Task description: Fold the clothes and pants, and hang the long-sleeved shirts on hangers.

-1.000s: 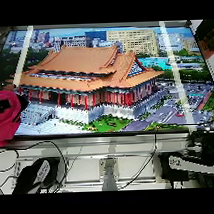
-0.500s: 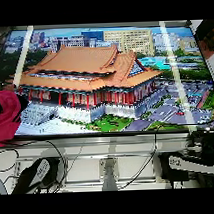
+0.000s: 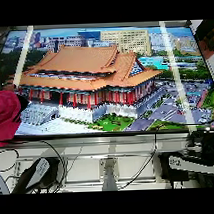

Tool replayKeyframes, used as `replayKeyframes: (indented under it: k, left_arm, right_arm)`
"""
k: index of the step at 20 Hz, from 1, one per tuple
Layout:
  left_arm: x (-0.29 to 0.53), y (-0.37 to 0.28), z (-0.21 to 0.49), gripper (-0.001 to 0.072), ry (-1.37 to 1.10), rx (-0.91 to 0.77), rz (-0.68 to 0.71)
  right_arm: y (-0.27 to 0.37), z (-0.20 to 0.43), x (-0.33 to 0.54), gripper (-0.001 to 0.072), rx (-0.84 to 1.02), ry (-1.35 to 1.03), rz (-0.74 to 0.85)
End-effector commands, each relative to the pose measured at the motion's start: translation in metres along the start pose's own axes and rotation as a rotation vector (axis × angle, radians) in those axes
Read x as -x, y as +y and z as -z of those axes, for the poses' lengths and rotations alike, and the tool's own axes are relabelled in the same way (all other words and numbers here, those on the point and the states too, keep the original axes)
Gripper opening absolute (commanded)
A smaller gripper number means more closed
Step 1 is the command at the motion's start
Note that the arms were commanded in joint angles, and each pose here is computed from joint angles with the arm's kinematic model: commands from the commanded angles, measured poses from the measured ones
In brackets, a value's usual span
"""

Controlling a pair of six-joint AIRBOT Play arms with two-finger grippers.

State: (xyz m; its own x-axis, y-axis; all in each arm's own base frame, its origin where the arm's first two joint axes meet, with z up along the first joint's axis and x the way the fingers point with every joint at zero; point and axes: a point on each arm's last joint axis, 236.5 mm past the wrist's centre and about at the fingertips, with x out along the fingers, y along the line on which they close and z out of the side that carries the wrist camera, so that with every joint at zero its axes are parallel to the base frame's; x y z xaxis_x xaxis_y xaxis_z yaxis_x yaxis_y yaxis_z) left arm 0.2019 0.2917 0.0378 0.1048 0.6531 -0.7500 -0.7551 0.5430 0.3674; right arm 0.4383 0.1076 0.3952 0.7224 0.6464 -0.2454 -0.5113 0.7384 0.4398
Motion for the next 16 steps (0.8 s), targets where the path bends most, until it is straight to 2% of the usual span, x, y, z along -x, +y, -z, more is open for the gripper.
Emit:
replayKeyframes:
  k: [1,6,8,11,16]
  left_arm:
    - [-0.005,0.001,0.002,0.0651,0.011,0.014,-0.004]
    - [-0.01,-0.02,-0.031,0.065,-0.125,-0.036,0.064]
    - [-0.012,-0.027,-0.04,0.0649,-0.168,-0.174,0.076]
    - [-0.02,-0.021,-0.018,0.0649,-0.074,-0.421,0.04]
    - [-0.023,-0.022,-0.016,0.0648,-0.063,-0.471,0.04]
  right_arm:
    - [0.0,0.0,0.0,0.002,0.0,-0.001,0.0]
    - [0.0,0.0,0.0,0.002,0.0,-0.001,0.001]
    - [0.0,0.0,0.0,0.002,0.0,-0.001,0.001]
    - [0.0,0.0,0.0,0.002,0.0,-0.001,0.001]
    - [0.0,0.0,0.0,0.002,0.0,-0.001,0.001]
